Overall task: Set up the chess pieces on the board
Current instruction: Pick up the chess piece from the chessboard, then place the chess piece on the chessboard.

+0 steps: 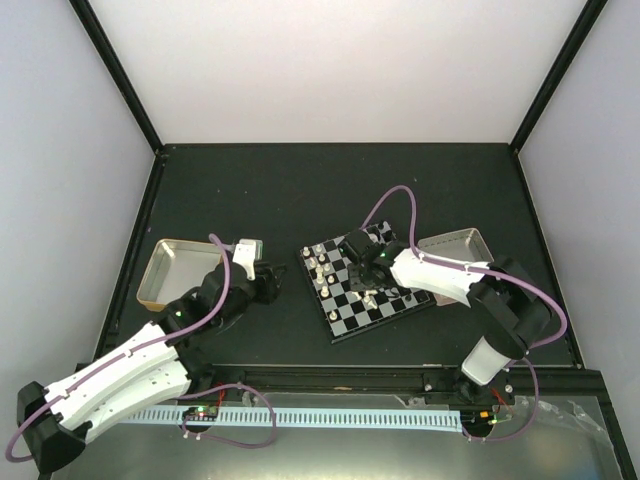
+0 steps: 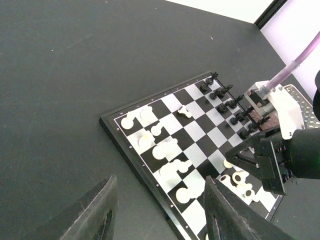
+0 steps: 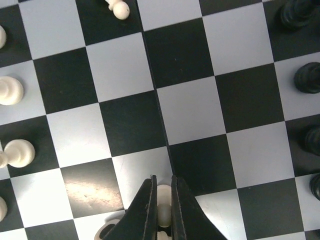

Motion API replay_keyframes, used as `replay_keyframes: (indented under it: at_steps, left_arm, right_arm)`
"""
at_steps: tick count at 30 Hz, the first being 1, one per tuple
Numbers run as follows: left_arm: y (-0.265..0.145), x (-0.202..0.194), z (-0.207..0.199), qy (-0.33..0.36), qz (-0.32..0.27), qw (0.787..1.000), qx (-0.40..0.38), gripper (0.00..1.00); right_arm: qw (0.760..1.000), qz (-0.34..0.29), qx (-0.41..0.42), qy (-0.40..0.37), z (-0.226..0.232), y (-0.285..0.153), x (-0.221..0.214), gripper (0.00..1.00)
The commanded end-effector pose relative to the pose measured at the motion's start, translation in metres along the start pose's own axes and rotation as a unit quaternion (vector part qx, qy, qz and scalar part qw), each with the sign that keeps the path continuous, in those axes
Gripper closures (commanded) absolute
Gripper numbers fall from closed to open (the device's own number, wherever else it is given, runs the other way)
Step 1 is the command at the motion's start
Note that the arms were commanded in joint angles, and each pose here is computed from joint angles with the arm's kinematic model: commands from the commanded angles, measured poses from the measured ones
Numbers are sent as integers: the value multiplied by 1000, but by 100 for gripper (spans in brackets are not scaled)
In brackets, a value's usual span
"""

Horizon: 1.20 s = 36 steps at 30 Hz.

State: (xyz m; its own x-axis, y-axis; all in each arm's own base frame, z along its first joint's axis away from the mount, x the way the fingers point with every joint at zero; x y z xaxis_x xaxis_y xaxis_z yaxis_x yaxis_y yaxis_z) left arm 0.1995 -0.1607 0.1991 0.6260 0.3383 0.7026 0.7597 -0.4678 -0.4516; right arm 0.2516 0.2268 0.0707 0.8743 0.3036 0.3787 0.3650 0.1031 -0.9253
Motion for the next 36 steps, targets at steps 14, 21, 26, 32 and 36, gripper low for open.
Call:
replay_keyframes:
  at_steps: [14, 21, 26, 32, 36]
  left_arm:
    - [-8, 7, 5, 3, -16, 1000, 15, 51]
    - [-8, 6, 7, 3, -14, 1000, 16, 51]
    - [-7, 5, 7, 3, -12, 1000, 18, 51]
    - [-7, 5, 8, 4, -12, 1000, 19, 51]
    - [-7, 6, 7, 4, -14, 1000, 18, 51]
  right_arm:
    - [992, -46, 81, -83, 67, -23, 25, 94]
    - [992, -21, 72, -98, 76, -5, 17, 93]
    - [993, -8, 65, -100, 76, 3, 13, 91]
    - [993, -25, 62, -94, 72, -11, 19, 75]
    - [993, -58, 75, -77, 68, -35, 26, 67]
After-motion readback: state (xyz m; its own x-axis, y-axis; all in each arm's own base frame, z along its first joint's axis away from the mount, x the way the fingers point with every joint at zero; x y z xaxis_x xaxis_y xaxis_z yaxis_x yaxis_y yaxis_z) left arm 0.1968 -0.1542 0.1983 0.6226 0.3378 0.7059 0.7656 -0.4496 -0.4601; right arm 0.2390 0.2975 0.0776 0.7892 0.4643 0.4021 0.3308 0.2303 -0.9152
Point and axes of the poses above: each gripper's point midway between its finger pads, its own y axis out along the fingers, its own z axis along the line the jaws close on, x = y × z, the point moved 3 cm from there along -y, back along the fingers, and after that the axes turned 10 degrees about -y, right-handed, at the moved point
